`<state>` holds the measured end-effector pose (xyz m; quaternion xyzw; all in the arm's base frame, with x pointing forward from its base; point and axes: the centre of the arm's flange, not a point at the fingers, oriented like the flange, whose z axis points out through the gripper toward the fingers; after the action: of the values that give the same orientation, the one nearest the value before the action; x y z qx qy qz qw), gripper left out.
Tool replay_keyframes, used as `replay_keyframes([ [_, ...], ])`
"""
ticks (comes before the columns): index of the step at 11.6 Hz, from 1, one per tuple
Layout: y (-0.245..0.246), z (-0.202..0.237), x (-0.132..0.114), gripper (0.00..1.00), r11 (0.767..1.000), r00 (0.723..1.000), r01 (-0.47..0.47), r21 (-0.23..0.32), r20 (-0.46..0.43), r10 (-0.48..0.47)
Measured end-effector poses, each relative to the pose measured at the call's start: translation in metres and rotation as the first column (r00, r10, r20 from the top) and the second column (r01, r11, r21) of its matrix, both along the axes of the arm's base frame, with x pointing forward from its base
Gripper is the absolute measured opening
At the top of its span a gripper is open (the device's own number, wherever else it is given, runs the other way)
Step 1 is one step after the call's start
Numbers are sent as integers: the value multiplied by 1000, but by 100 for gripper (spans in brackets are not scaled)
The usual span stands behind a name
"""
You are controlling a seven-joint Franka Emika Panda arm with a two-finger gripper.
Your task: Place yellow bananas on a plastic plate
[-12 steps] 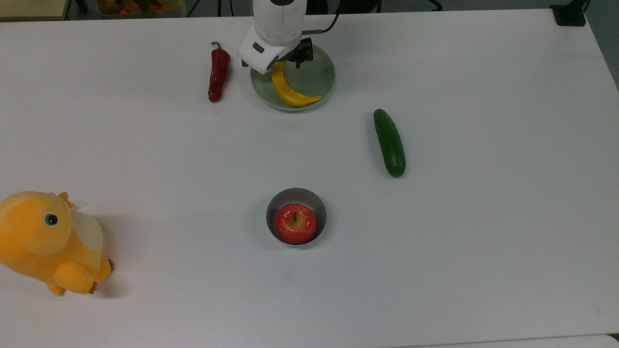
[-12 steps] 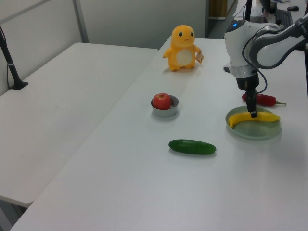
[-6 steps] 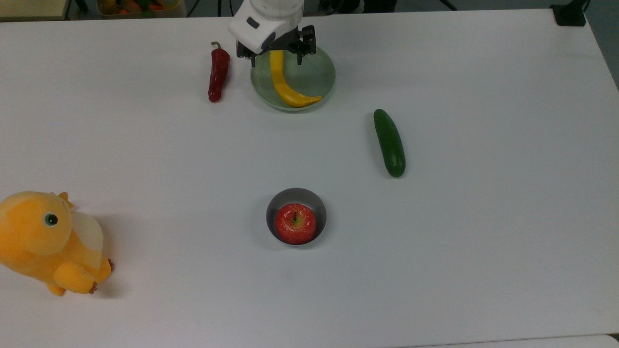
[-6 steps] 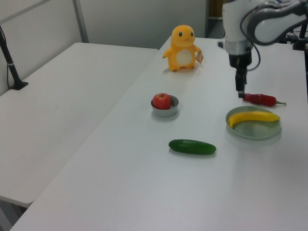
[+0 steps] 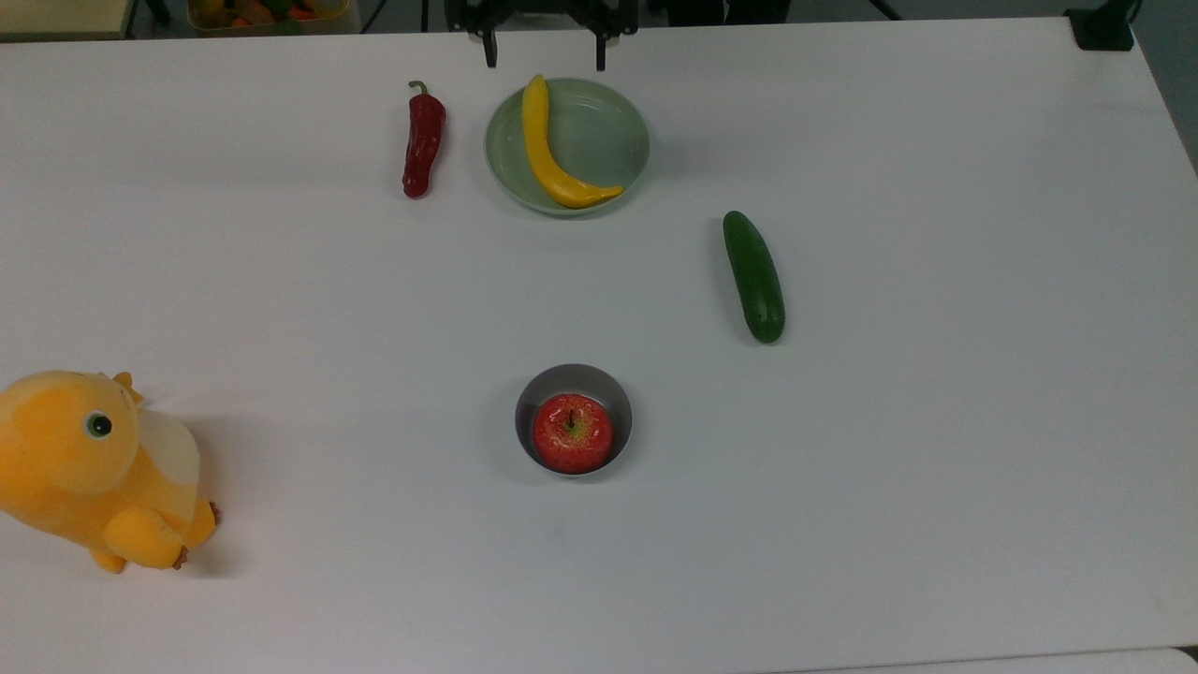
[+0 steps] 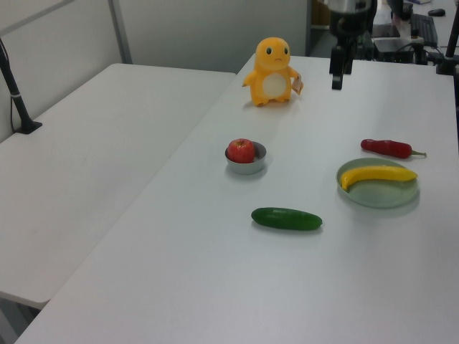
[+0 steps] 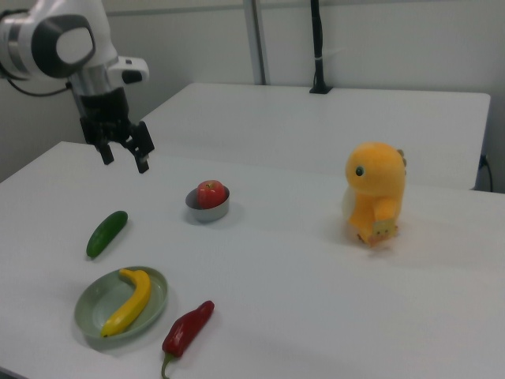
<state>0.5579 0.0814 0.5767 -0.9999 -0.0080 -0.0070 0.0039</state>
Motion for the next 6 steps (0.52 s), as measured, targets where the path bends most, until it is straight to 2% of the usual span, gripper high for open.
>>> replay_keyframes([
  [2, -10, 15, 0, 100, 999, 1000, 26, 18, -4, -26],
  [5, -25, 15, 2, 100, 996, 998, 60, 60, -8, -60],
  [6, -28, 17, 6, 100, 996, 998, 60, 67, 18, -62],
])
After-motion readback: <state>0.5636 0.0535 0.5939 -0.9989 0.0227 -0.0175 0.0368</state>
